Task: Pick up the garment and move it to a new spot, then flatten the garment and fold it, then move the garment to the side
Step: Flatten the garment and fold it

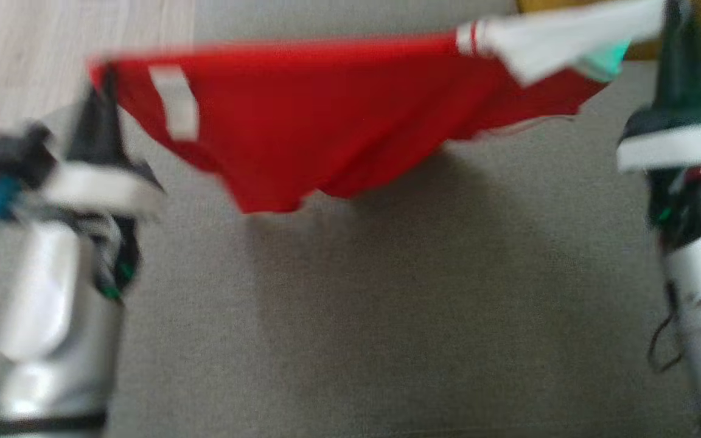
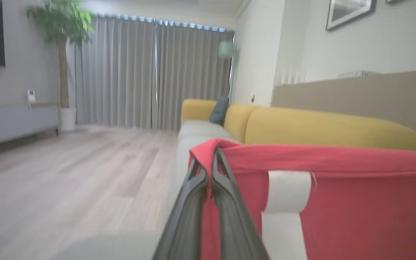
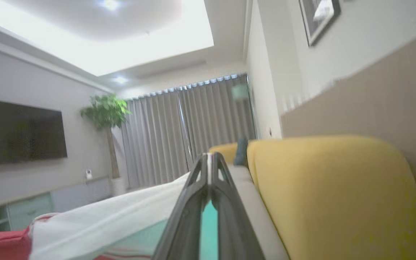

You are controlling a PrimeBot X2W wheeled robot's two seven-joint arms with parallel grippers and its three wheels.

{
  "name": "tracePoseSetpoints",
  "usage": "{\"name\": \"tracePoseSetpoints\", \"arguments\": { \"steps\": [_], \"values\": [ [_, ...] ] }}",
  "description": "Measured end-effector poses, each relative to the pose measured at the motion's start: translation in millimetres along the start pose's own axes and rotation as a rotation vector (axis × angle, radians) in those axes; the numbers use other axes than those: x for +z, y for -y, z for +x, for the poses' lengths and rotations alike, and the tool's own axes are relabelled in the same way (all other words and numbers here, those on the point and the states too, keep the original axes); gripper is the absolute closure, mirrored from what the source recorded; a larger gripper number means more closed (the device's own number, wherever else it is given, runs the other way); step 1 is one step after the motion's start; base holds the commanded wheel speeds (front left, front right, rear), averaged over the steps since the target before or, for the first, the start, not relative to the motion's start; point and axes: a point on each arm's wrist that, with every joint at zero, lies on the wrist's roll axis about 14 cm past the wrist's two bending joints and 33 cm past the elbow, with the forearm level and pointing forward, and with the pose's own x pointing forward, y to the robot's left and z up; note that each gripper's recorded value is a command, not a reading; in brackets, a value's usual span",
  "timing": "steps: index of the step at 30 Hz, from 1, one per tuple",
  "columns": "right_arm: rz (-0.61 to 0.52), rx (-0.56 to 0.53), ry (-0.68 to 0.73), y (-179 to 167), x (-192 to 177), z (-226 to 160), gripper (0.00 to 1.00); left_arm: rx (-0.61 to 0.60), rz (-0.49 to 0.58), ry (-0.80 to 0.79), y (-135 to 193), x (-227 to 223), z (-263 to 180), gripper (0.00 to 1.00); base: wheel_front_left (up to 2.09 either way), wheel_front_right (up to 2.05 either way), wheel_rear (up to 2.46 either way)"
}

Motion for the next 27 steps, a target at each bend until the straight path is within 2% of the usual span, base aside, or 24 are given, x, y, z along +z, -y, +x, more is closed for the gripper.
{"name": "tracePoseSetpoints", "arguments": {
  "steps": [6,10,14,18,21,23,27],
  "values": [
    [-0.067,0.120,0.286,-18,121,38,1.00,-0.048,0.128,0.291,1,128,55,1.00,0.00,0.00,0.00],
    [-0.097,0.148,0.333,-22,156,60,1.00,-0.059,0.170,0.370,4,173,76,1.00,0.00,0.00,0.00],
    [-0.145,0.157,0.264,-21,139,87,1.00,-0.044,0.208,0.278,-5,156,102,1.00,0.00,0.00,0.00],
    [-0.175,0.146,0.142,-15,90,118,1.00,-0.050,0.225,0.139,-10,103,130,1.00,0.00,0.00,0.00],
    [-0.195,0.110,0.127,0,69,143,1.00,-0.028,0.234,0.067,-18,60,148,1.00,0.00,0.00,0.00],
    [-0.194,0.089,0.143,6,67,151,1.00,-0.019,0.230,0.075,-20,53,154,1.00,0.00,0.00,0.00],
    [-0.225,0.023,0.219,28,69,179,1.00,0.004,0.203,0.205,-17,57,182,1.00,0.00,0.00,0.00]
  ]
}}
